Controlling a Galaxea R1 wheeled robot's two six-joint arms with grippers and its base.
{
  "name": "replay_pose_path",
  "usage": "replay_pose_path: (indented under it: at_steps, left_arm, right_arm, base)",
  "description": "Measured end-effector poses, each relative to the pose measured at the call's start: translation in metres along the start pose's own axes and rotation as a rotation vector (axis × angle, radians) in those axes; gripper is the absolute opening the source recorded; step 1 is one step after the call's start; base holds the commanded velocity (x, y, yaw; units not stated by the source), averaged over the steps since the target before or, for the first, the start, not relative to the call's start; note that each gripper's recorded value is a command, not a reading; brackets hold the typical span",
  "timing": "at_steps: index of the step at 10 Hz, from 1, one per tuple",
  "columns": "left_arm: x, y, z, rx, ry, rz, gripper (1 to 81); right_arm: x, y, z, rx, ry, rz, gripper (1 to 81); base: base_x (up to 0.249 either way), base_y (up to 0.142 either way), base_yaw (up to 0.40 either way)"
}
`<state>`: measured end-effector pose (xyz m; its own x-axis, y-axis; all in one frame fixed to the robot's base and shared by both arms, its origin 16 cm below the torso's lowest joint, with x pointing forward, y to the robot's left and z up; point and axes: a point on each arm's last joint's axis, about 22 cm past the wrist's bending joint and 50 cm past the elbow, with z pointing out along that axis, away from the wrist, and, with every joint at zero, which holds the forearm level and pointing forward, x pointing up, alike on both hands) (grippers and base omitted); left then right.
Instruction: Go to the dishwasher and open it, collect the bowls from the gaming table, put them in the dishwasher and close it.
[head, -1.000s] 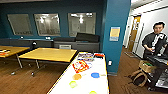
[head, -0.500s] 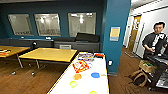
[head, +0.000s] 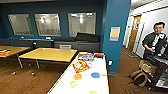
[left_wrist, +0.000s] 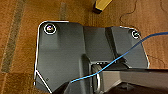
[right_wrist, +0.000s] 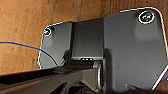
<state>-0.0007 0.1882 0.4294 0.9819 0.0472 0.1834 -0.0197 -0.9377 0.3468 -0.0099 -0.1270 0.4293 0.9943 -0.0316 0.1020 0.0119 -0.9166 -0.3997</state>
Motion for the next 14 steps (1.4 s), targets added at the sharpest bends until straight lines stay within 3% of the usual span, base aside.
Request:
replay_pose_path:
  at_steps: [6, 7, 14]
  left_arm:
    - [0.0001, 0.0062, 0.0015, -0.009, 0.001, -0.001, 81.1]
    - [0.0028, 0.0013, 0.0004, -0.003, 0.004, 0.000, 81.1]
    - [0.0002, 0.0052, 0.0012, -0.008, 0.002, -0.002, 81.1]
  right_arm:
    - [-0.0010, 0.0027, -0.0008, -0.004, -0.001, 0.000, 81.1]
    - [0.0000, -0.0023, 0.0006, 0.003, 0.000, 0.001, 81.1]
    - [-0.0007, 0.0022, -0.0006, -0.003, -0.001, 0.005, 81.1]
  base:
    - [0.000, 0.067, 0.000]
    - [0.000, 0.062, 0.000]
    - [0.000, 0.000, 0.000]
